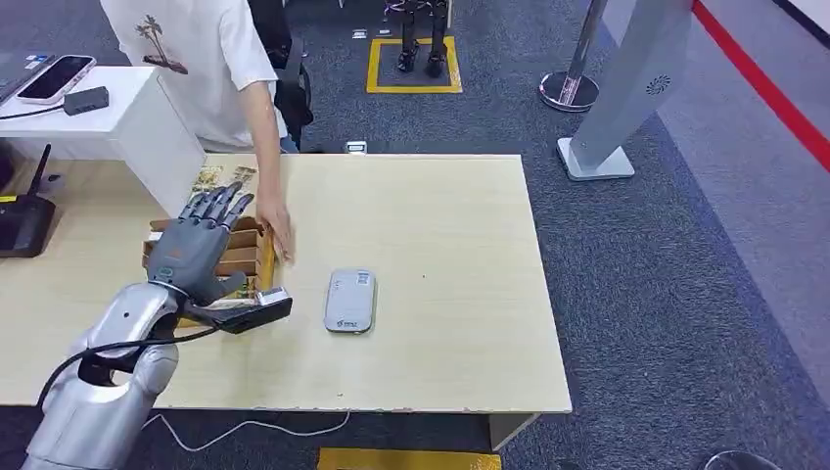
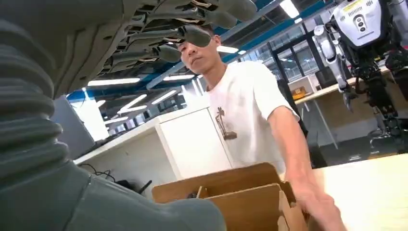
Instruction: Pass the card to the sensor for recognition and then transmit it.
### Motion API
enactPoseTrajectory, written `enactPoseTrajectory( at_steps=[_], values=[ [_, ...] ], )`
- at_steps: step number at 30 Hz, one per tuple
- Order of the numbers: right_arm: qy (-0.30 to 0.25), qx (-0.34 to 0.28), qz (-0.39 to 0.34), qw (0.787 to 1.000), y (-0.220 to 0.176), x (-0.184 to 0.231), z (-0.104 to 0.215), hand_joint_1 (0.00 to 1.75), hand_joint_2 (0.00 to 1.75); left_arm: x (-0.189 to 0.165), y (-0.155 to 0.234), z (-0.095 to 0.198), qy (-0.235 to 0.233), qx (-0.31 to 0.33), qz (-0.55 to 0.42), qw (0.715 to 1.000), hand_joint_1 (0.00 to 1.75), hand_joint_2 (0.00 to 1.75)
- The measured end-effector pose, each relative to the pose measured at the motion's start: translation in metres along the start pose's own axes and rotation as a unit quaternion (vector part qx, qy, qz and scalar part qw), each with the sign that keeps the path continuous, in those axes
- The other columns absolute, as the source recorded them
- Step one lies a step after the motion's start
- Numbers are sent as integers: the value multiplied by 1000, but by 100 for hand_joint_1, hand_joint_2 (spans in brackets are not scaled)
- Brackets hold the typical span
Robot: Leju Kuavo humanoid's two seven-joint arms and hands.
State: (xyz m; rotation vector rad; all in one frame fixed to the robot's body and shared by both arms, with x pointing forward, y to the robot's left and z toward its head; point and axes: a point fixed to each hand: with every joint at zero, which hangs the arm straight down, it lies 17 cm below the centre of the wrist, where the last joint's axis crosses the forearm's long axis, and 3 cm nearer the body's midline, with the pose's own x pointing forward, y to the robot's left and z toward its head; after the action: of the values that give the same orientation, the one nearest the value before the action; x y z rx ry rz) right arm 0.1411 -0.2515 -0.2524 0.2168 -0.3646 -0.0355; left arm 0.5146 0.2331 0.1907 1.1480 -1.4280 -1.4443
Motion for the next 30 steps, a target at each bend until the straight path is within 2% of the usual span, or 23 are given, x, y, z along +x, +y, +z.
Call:
enactPoseTrajectory(
  at_steps=[17,30],
  values=[
    [-1,-1,-2,1000,-1,-2,0,0,175,13,-43,31,-17,-38,13,999,0,175],
    [-1,-1,-2,1000,-1,-2,1,0,175,41,-58,46,-38,-39,25,998,0,175]
  ],
)
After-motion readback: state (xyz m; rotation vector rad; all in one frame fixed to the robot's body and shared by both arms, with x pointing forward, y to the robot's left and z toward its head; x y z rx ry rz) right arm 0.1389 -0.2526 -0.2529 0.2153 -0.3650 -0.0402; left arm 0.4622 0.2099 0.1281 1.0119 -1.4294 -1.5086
